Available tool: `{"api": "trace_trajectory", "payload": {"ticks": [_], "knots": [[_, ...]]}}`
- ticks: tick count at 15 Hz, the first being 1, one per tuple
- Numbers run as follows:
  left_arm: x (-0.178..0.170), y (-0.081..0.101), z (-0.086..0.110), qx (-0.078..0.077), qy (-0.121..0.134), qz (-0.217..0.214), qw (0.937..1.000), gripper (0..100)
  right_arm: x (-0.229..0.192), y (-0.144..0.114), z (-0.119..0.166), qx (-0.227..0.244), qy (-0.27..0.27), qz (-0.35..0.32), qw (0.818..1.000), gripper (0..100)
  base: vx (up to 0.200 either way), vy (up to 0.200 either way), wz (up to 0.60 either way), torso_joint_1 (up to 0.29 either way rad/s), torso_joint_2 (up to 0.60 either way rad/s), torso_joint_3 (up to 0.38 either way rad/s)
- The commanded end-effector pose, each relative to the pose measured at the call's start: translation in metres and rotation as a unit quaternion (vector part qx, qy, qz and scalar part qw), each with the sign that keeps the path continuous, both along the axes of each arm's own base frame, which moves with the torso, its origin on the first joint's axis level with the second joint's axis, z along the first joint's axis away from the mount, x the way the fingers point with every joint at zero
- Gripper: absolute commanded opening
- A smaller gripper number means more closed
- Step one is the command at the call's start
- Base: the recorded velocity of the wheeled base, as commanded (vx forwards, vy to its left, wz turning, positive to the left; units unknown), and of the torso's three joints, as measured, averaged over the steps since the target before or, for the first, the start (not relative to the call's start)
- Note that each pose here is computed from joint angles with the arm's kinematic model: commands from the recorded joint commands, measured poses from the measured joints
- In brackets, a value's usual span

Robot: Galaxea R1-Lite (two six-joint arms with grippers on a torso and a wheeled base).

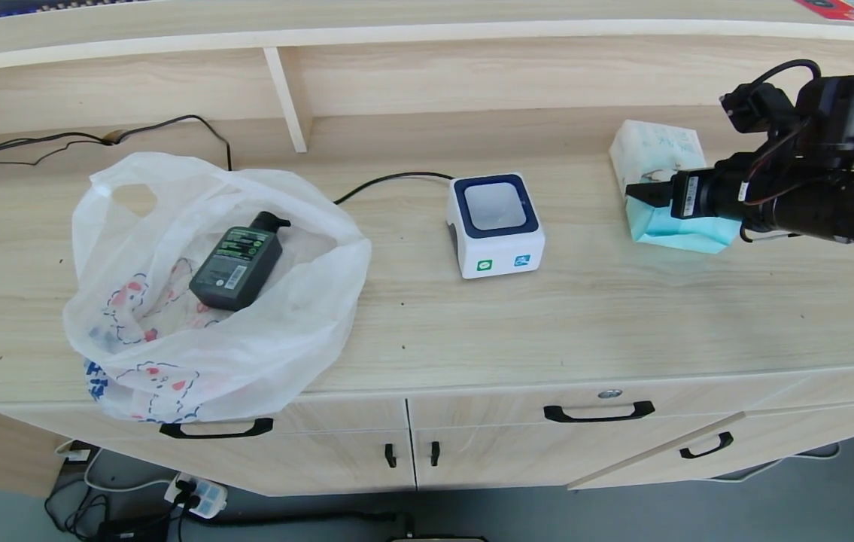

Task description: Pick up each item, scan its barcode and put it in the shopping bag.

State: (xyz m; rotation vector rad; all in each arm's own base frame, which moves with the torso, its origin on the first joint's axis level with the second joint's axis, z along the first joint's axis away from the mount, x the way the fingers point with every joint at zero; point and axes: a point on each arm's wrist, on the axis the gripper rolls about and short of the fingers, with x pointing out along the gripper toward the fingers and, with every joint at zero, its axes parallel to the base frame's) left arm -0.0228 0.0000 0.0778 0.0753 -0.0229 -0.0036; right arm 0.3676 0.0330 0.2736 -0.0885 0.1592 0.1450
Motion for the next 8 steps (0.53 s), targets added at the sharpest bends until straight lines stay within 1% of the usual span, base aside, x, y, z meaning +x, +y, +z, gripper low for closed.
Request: {"api": "trace_trajectory", "payload": {"ticks": [1,3,6,7,8], "knots": [[0.000,0.000,0.000,0.001,0.001,0.000,1.0000,100,0.000,-0.001,0.010,-0.006,-0.002,-0.009,1.000,100,0.000,0.000,0.00,0.000,0.00,0.000],[0.000,0.000,0.000,0.001,0.001,0.000,1.0000,100,-0.009,-0.003,0.012,-0.019,0.000,-0.009,1.000,100,0.000,0.000,0.00,0.000,0.00,0.000],[0.000,0.000,0.000,0.001,0.000,0.000,1.0000,100,-0.035,0.000,0.005,-0.028,0.018,0.004,0.999,100,0.000,0.000,0.00,0.000,0.00,0.000],[0.000,0.000,0.000,0.001,0.000,0.000,1.0000,100,-0.051,-0.001,-0.006,-0.030,0.038,0.006,0.999,100,0.000,0.000,0.00,0.000,0.00,0.000],[0.000,0.000,0.000,0.001,0.000,0.000,1.0000,100,-0.057,-0.002,-0.013,-0.031,0.046,0.006,0.998,100,0.000,0.000,0.00,0.000,0.00,0.000]]}}
